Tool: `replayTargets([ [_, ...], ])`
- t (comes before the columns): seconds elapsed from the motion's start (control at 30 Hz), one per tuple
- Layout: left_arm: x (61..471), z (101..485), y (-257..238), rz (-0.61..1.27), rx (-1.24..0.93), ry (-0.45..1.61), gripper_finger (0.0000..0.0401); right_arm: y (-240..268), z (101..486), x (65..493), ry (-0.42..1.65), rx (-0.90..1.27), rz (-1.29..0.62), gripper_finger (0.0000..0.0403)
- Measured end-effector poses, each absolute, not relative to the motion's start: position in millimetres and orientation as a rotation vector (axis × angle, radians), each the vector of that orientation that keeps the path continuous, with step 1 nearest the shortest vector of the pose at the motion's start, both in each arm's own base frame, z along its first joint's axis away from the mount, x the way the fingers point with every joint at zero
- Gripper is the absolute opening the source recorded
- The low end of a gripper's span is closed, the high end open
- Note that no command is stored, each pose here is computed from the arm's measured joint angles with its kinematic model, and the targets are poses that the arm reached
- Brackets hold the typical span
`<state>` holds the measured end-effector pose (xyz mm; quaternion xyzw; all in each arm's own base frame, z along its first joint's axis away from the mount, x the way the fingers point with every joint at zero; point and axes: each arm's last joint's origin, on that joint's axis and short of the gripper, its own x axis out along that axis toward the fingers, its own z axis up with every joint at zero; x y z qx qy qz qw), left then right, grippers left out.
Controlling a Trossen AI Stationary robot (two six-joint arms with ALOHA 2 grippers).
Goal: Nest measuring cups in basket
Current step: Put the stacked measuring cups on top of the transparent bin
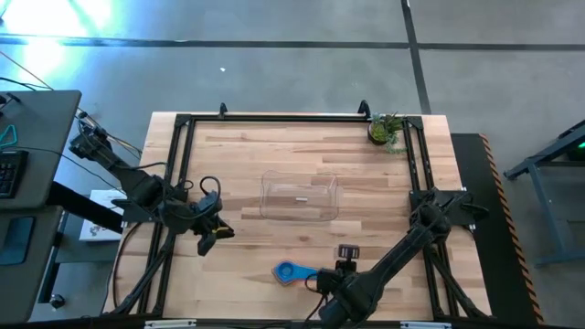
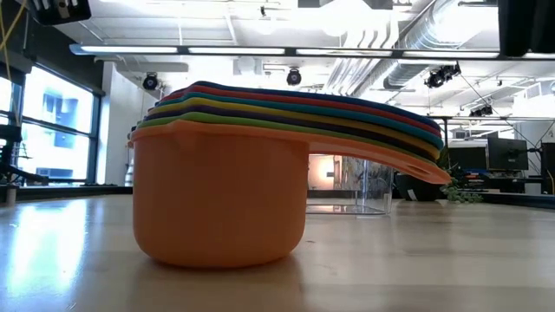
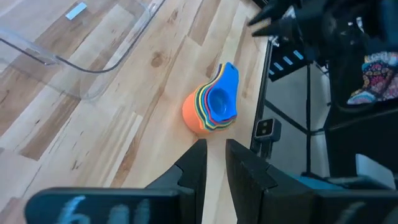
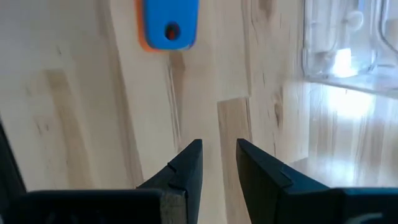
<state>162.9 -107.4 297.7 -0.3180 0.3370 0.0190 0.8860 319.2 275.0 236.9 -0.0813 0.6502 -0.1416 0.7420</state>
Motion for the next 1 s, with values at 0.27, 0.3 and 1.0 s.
replayTargets([
  [0.27,134.5,307.9,-78.9,0.104,-0.625,0.683,0.0051,234.5,238.7,302.3,1.335,-0.019,-0.28,0.0088],
  [0.3,130.2,310.4,-74.5,0.108,-0.622,0.667,0.0051,226.9,238.5,299.0,1.319,0.013,-0.284,0.0086],
  [1.0,78.4,327.2,-32.3,-0.019,-0.337,0.381,0.0051,137.5,244.5,258.9,1.163,0.276,-0.331,0.0075],
])
